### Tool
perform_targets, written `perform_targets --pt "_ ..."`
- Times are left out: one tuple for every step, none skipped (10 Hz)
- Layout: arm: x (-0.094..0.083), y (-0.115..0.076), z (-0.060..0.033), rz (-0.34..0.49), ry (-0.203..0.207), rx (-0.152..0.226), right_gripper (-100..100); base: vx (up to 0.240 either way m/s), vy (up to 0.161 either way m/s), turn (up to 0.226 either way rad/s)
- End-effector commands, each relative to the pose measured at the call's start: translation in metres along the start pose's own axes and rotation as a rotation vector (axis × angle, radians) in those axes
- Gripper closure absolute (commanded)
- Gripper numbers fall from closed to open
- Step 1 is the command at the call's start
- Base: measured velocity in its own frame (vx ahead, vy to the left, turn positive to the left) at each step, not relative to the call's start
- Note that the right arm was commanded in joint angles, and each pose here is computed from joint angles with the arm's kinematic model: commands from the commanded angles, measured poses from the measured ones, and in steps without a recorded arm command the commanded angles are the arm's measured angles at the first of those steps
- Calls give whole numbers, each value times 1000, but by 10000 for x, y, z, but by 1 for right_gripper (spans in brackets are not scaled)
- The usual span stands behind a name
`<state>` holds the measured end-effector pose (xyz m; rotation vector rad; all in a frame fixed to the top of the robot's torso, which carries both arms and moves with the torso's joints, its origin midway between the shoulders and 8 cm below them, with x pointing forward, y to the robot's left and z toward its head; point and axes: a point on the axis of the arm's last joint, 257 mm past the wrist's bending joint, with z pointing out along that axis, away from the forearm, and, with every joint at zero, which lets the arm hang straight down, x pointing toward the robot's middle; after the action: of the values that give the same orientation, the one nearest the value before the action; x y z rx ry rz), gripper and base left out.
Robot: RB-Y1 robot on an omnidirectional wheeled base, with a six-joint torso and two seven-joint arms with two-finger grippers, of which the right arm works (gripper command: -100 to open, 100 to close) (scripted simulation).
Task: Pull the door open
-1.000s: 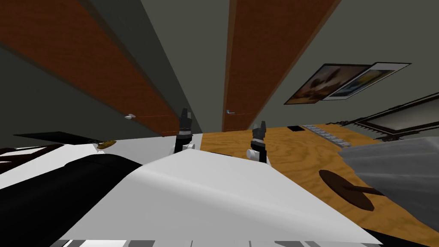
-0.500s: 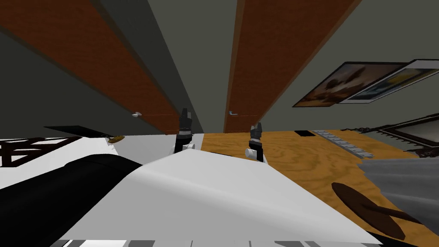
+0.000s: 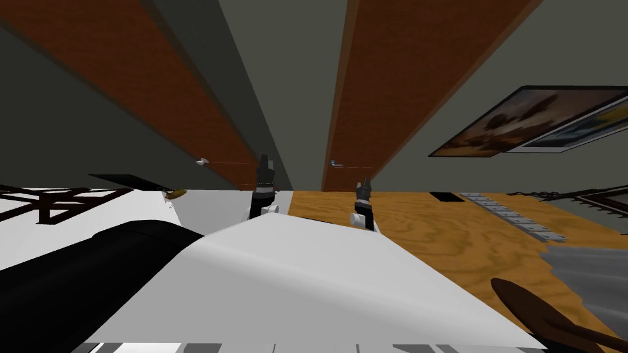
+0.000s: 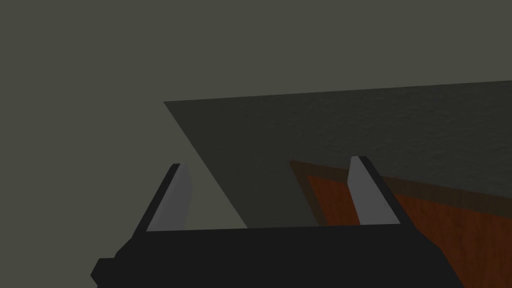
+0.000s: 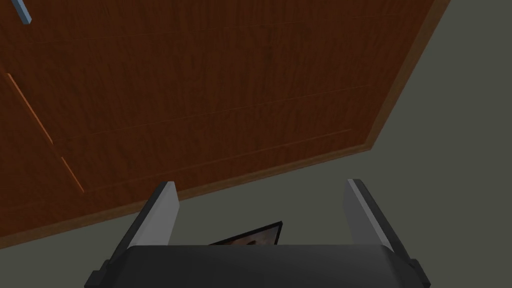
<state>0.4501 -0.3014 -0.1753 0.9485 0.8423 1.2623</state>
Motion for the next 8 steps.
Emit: perform_targets --pt "3 -104 -10 2 0 17 -100 62 -5 53" --pt "-2 -199 -13 5 1 31 -100 52 -3 104" --pt "-7 -281 -11 9 1 41 -100 77 -12 183" --pt "-14 -369 -14 12 1 53 -100 94 -26 163" --pt "-25 -453 -53 9 0 72 -100 74 -16 34" --pt "-31 -520 -48 12 0 80 -100 63 3 90" --pt "-40 -594 -48 15 -1 90 -100 76 -2 157" --pt "-52 -675 -91 13 -2 109 -100 59 -13 57"
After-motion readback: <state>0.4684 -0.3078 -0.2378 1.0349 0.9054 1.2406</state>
